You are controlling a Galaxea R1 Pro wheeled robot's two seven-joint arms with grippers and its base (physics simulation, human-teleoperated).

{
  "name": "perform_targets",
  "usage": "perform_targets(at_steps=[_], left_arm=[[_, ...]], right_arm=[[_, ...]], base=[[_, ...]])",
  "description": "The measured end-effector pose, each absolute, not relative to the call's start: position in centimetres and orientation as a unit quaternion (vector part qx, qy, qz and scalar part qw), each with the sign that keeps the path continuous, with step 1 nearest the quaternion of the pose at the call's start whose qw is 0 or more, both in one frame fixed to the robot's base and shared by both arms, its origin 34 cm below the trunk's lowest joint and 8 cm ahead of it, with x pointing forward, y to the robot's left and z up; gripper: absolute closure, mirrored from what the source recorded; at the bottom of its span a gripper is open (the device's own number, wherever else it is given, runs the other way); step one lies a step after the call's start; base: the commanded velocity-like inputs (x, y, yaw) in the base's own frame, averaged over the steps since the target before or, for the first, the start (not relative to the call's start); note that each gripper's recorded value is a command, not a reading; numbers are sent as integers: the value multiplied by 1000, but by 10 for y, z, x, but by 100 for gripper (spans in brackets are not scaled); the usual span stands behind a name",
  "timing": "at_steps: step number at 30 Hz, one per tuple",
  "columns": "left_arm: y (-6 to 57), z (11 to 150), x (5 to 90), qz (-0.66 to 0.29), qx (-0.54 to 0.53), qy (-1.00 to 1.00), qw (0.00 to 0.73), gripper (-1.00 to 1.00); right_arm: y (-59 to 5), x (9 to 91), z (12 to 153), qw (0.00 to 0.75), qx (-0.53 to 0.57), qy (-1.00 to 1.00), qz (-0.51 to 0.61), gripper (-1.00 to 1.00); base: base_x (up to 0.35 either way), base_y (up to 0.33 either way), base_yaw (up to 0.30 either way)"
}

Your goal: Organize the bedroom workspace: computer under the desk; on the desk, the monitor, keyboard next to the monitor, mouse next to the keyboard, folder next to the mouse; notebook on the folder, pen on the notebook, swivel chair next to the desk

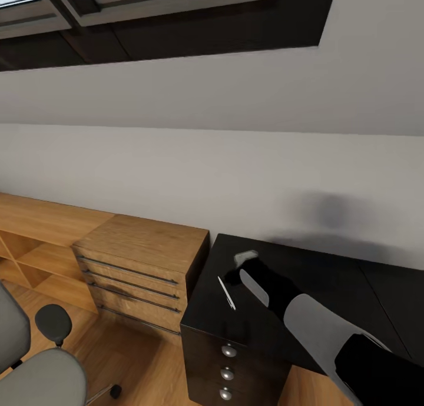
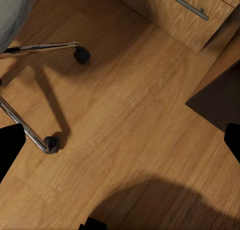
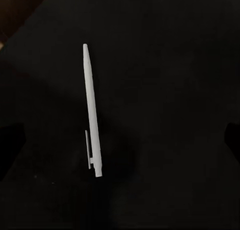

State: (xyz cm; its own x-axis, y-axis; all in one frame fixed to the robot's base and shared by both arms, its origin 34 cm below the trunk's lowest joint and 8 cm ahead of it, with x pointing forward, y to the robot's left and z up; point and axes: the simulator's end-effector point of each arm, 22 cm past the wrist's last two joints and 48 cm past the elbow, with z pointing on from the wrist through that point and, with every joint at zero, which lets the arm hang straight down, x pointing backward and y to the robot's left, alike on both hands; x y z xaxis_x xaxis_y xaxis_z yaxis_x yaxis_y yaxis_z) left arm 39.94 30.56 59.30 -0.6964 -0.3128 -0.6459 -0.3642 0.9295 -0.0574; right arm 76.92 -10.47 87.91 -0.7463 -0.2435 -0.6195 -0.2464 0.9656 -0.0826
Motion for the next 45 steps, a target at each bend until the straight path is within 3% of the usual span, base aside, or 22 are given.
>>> perform_targets(at_steps=[8, 45], left_arm=[[306, 593, 399, 37, -184, 920, 344, -100], [306, 593, 400, 38, -184, 920, 344, -100]], right_arm=[[-89, 756, 871, 302, -159, 939, 40, -100], [-97, 758, 872, 306, -171, 936, 25, -100]], base=[[0, 0, 0], [73, 0, 0]])
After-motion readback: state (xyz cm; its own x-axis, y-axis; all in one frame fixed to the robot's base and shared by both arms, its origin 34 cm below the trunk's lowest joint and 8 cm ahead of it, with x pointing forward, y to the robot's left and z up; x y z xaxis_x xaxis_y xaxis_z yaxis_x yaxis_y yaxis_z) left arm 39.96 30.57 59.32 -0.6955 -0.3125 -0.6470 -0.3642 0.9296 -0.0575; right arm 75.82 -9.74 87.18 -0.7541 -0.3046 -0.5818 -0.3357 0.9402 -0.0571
